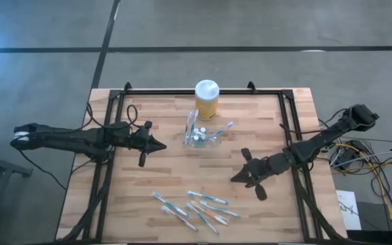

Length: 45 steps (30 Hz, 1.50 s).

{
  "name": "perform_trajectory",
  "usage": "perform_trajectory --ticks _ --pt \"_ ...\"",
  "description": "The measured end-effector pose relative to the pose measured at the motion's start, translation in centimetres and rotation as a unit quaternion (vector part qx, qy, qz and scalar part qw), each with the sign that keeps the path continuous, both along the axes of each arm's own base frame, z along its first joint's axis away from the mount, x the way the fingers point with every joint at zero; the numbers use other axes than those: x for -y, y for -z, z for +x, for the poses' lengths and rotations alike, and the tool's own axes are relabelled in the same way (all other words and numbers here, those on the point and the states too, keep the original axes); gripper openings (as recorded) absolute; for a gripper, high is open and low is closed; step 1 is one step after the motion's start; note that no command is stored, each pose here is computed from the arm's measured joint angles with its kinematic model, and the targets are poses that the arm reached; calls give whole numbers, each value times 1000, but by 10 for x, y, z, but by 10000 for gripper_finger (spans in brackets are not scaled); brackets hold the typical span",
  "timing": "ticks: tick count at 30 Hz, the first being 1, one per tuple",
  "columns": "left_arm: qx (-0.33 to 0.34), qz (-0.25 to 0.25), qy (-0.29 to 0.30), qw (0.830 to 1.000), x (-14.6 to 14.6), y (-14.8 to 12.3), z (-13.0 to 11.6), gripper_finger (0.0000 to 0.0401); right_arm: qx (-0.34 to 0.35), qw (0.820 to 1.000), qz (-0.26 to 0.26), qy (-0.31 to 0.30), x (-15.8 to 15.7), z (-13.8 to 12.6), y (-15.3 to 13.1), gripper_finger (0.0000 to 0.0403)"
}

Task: Pick & Place toothbrushing station
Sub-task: Put the blue toothbrush into the transparent organizer

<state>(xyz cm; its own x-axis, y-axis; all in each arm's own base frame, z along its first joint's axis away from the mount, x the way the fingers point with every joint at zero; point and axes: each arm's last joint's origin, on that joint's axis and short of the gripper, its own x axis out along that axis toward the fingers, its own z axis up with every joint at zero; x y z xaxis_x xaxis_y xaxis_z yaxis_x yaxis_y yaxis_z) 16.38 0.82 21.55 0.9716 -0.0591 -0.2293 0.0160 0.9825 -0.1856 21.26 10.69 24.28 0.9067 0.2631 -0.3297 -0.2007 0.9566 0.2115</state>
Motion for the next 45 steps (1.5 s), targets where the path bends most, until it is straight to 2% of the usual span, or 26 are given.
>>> perform_trajectory --ticks 4,7,13,17,20,30,34,39,45 --pt "-8 -4 -1 1000 0 1 0 11 -42 998 34 10 -11 -4 -13 12" --pt "-14 -21 -9 1000 0 2 -1 17 -78 995 54 42 -20 -10 -22 12" --pt "-27 -9 -7 1000 0 11 -2 37 -102 991 38 78 -44 -16 -19 12" --pt "-35 -16 -9 999 0 18 -4 46 -127 988 27 84 -59 2 -11 17" --pt "-38 -24 -11 999 0 20 -4 46 -139 986 19 88 -70 19 -10 38" --pt "-40 -34 -1 999 2 21 -5 46 -226 968 -33 107 -87 68 -12 174" --pt "-42 -33 0 999 2 22 -5 44 -292 949 -56 103 -90 90 3 212" --pt "-44 -37 1 998 2 24 -5 46 -358 922 -104 106 -95 108 25 231" --pt "-47 -45 7 998 5 24 -5 45 -381 911 -119 101 -101 128 43 228"
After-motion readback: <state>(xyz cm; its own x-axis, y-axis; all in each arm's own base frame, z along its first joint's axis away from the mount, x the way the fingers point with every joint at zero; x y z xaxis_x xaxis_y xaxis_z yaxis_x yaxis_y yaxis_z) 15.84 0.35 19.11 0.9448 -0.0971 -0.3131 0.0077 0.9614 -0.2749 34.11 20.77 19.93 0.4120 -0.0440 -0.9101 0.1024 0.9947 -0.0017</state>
